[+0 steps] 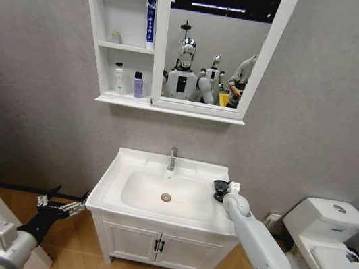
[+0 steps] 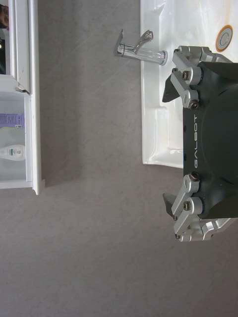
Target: Move facial cleanser and shampoo from washbasin to cabinet, then wipe washbasin with towel.
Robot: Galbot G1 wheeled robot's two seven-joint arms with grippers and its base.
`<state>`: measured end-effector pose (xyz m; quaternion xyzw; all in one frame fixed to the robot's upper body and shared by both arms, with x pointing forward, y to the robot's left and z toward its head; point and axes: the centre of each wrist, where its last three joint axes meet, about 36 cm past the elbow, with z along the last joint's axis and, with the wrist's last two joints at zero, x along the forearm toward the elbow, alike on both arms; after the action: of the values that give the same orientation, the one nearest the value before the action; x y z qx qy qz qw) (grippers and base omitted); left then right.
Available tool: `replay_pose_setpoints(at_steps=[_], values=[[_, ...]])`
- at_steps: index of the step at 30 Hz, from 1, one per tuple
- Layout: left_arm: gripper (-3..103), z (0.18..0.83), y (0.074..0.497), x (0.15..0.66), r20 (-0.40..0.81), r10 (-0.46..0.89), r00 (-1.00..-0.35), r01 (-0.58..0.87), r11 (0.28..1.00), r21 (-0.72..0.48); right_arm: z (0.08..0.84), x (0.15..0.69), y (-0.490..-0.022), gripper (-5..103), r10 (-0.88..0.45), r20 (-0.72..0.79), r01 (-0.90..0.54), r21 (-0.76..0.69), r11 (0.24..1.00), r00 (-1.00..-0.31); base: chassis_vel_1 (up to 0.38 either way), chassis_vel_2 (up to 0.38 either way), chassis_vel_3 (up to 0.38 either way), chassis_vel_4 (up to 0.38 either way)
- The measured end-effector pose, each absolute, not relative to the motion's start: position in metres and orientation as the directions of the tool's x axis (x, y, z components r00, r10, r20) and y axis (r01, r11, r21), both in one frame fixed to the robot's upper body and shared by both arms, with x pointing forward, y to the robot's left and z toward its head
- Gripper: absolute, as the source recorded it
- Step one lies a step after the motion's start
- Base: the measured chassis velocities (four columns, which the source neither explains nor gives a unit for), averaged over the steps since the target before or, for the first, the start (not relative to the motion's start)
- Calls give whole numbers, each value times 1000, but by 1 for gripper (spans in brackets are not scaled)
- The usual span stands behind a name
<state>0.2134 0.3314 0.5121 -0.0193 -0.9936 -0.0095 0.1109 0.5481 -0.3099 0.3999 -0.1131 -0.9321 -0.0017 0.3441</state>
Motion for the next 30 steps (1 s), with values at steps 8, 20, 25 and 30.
replay_pose_setpoints(at_steps=[8,20,25,30], values=[[100,512,331,213,221,36,-975,41,999,15,419,546,-309,2,189,617,200,-51,978,-764,0,0,0,0],[100,512,331,213,221,36,-975,41,999,15,454,488,-236,2,17,587,-16,-52,999,-809,0,0,0,0],[100,512,331,213,221,36,-975,41,999,15,419,474,-219,2,20,638,-54,-97,994,-770,0,0,0,0],[100,512,331,213,221,36,-975,41,999,15,403,482,-213,2,54,660,-53,-141,989,-750,0,0,0,0]])
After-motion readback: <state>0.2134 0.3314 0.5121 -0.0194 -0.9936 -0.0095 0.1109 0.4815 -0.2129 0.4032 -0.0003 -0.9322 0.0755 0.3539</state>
